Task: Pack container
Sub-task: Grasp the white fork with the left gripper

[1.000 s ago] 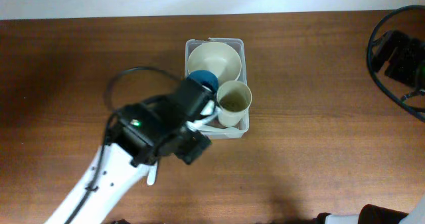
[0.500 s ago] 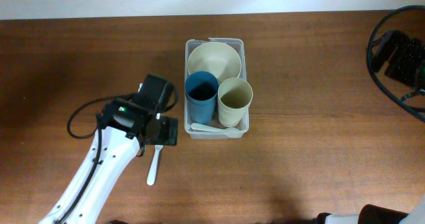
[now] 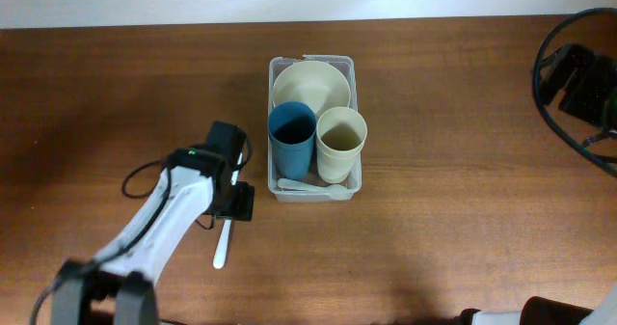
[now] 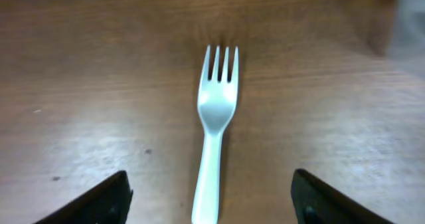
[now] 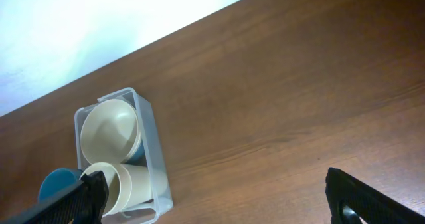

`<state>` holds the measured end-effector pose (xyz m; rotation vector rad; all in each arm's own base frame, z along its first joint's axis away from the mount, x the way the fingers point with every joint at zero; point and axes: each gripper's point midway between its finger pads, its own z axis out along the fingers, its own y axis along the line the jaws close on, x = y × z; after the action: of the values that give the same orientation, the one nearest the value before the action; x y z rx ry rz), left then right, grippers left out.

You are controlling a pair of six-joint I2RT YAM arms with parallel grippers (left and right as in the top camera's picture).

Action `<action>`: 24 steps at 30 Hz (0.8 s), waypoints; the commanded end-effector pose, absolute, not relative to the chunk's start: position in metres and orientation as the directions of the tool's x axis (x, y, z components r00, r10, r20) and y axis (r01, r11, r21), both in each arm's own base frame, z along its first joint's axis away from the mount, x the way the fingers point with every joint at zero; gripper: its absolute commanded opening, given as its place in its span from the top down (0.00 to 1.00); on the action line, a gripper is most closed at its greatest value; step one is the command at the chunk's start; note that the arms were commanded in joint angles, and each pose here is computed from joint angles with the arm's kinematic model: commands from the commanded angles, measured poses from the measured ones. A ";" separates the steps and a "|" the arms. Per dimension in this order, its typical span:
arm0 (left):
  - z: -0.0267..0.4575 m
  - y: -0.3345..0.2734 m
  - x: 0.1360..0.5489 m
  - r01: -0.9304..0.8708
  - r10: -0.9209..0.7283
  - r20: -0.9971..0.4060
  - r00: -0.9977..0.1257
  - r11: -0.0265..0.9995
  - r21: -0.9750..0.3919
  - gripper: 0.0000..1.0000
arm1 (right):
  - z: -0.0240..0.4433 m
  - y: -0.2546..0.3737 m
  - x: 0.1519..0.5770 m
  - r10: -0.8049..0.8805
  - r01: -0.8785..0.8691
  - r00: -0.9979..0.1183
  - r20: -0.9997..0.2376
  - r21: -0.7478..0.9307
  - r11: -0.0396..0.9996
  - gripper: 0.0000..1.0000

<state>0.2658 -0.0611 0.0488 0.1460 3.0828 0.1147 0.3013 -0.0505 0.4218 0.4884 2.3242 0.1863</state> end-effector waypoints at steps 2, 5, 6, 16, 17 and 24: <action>0.016 -0.060 0.259 0.108 0.104 0.055 -0.993 0.991 0.081 0.28 | 0.424 -0.053 0.301 0.396 0.292 -0.645 -0.654 0.267 0.918 0.01; 0.004 -0.060 0.256 0.109 0.102 0.092 -0.991 0.991 0.083 0.32 | 0.424 -0.053 0.301 0.396 0.292 -0.645 -0.654 0.267 0.918 0.01; 0.002 -0.060 0.255 0.107 0.098 0.100 -0.990 0.991 0.085 0.32 | 0.424 -0.053 0.301 0.396 0.292 -0.645 -0.654 0.267 0.918 0.01; -0.011 -0.064 0.238 0.104 0.097 0.140 -0.985 0.994 0.042 0.36 | 0.424 -0.053 0.301 0.396 0.292 -0.645 -0.654 0.267 0.918 0.01; -0.014 -0.062 0.236 0.105 0.097 0.139 -0.985 0.993 0.047 0.37 | 0.424 -0.053 0.301 0.396 0.292 -0.645 -0.654 0.267 0.918 0.01; -0.016 -0.063 0.241 0.104 0.098 0.115 -0.989 0.994 0.044 0.69 | 0.424 -0.053 0.301 0.396 0.292 -0.645 -0.654 0.267 0.918 0.01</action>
<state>0.2489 -0.0699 -0.0053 0.1740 3.2225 0.0427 0.3013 -0.0505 0.4217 0.4890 2.3244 0.1865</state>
